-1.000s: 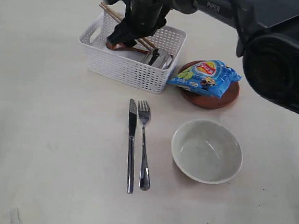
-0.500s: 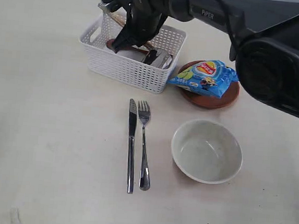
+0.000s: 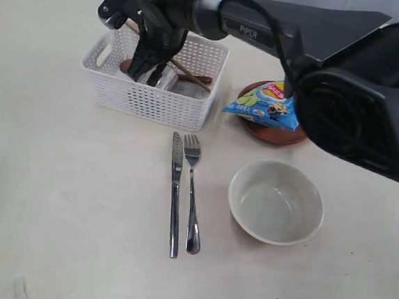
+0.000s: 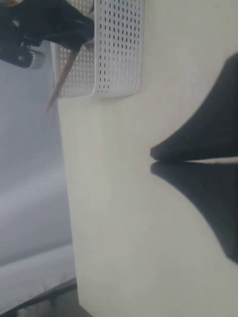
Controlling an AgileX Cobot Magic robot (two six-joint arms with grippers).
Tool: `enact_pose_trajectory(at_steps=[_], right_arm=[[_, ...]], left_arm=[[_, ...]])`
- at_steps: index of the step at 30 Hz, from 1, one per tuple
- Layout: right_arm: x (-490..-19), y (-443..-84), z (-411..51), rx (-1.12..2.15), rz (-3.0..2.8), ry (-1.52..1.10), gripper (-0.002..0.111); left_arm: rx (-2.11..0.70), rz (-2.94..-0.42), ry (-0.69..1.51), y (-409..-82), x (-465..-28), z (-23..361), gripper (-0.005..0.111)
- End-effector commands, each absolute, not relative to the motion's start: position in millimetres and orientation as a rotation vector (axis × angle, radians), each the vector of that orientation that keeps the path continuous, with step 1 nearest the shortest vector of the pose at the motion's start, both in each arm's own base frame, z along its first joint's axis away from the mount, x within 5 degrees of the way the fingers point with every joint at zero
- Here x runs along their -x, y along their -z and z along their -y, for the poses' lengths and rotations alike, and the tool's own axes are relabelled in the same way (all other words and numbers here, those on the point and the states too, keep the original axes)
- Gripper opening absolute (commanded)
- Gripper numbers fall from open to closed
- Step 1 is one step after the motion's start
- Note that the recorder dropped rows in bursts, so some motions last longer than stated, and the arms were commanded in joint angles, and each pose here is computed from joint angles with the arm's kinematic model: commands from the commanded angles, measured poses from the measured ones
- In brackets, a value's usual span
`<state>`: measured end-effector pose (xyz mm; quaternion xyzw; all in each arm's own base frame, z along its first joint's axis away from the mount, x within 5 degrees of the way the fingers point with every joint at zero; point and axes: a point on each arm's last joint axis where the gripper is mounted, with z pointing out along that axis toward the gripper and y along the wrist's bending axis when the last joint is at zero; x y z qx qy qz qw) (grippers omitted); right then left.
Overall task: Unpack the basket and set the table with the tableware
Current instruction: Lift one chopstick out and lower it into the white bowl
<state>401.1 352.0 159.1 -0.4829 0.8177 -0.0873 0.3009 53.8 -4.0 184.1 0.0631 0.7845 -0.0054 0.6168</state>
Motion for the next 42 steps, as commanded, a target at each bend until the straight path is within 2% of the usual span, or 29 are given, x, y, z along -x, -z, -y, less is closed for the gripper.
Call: enact_pose_trajectory(at_steps=[1, 17, 22, 27, 30, 35, 42], right_arm=[[-400.7, -185.6, -348.9, 1.243, -2.132, 0.239, 0.000], [-384.9, -259.0, -329.8, 1.134, -2.164, 0.192, 0.000], [-388.9, -280.8, -295.4, 0.956, -2.381, -0.050, 0.000], [-392.7, -289.4, -248.9, 0.855, -2.631, -0.151, 0.000], [-391.0, -301.7, -239.0, 0.817, -2.630, -0.215, 0.000], [-361.9, -316.6, -217.9, 0.775, -2.673, -0.232, 0.000], [-297.3, -303.2, -184.2, 0.721, -2.842, -0.326, 0.000]], left_arm=[[-0.155, -1.797, 0.014, -184.2, -53.8, 4.3, 0.000], [-0.155, -1.797, 0.014, -184.2, -53.8, 4.3, 0.000], [-0.155, -1.797, 0.014, -184.2, -53.8, 4.3, 0.000], [-0.155, -1.797, 0.014, -184.2, -53.8, 4.3, 0.000], [-0.155, -1.797, 0.014, -184.2, -53.8, 4.3, 0.000], [-0.155, -1.797, 0.014, -184.2, -53.8, 4.3, 0.000], [-0.155, -1.797, 0.014, -184.2, -53.8, 4.3, 0.000]])
